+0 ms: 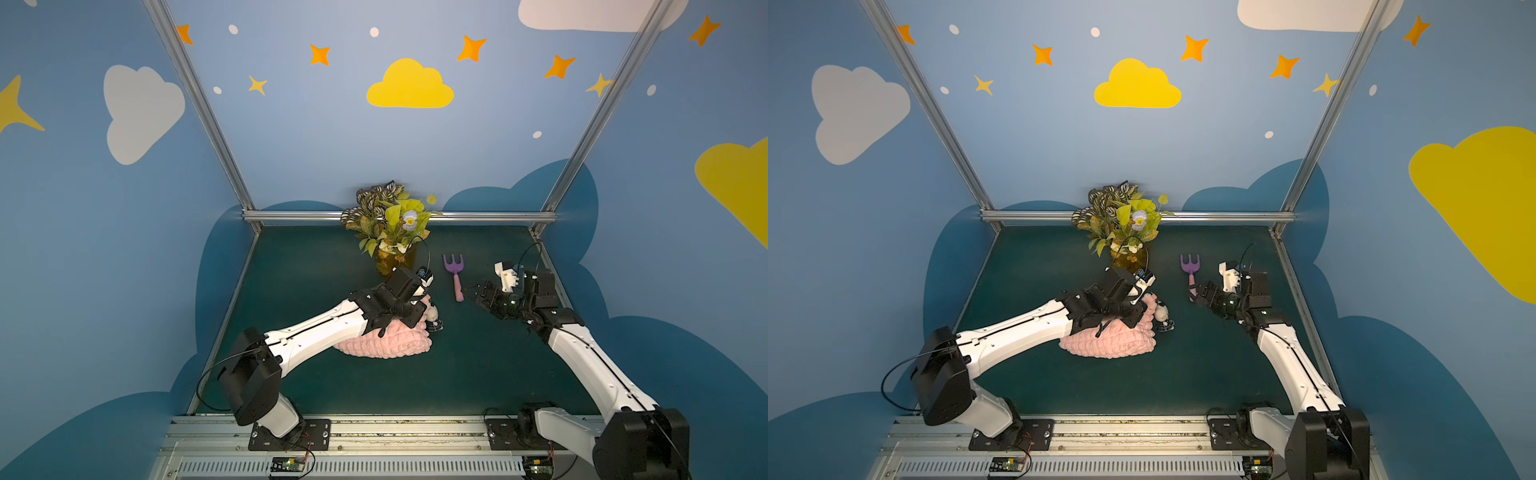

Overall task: Remove the decoration from the bag
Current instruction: Pick up the bag from the center of the board.

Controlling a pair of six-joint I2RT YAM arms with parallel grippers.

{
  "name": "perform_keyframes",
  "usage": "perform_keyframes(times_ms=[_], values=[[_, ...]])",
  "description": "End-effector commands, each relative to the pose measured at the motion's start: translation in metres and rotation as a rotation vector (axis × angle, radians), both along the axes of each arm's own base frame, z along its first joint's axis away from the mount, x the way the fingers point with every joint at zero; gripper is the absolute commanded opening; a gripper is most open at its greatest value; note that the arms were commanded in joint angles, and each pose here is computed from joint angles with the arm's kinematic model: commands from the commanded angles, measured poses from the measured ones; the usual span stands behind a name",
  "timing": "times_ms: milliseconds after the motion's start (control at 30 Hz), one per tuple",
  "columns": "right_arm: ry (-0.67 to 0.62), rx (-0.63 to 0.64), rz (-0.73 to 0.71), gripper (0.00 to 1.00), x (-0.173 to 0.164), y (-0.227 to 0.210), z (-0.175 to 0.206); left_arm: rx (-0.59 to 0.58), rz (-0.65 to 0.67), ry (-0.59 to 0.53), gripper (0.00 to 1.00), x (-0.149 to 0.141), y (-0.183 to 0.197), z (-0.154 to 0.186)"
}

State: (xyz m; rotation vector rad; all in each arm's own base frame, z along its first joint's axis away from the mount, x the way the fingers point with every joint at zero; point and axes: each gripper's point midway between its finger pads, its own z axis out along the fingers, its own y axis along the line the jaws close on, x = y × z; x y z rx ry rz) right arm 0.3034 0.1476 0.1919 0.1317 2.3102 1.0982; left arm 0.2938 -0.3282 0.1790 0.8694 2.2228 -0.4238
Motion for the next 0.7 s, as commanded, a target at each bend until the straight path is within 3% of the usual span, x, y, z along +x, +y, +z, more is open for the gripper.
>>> perform_keyframes(times_ms=[0, 400, 667], values=[[-0.130, 0.038, 0.062, 0.97, 0.005, 0.014, 0.033, -0.105, -0.113, -0.148, 0.02, 0.000, -0.013, 0.052], [-0.263, 0.119, 0.258, 0.95, 0.004, 0.042, 0.058, -0.255, -0.286, -0.285, 0.02, -0.015, 0.005, 0.118], [-0.300, 0.196, 0.369, 0.93, 0.008, 0.060, 0.073, -0.408, -0.399, -0.187, 0.02, -0.012, 0.017, 0.141]])
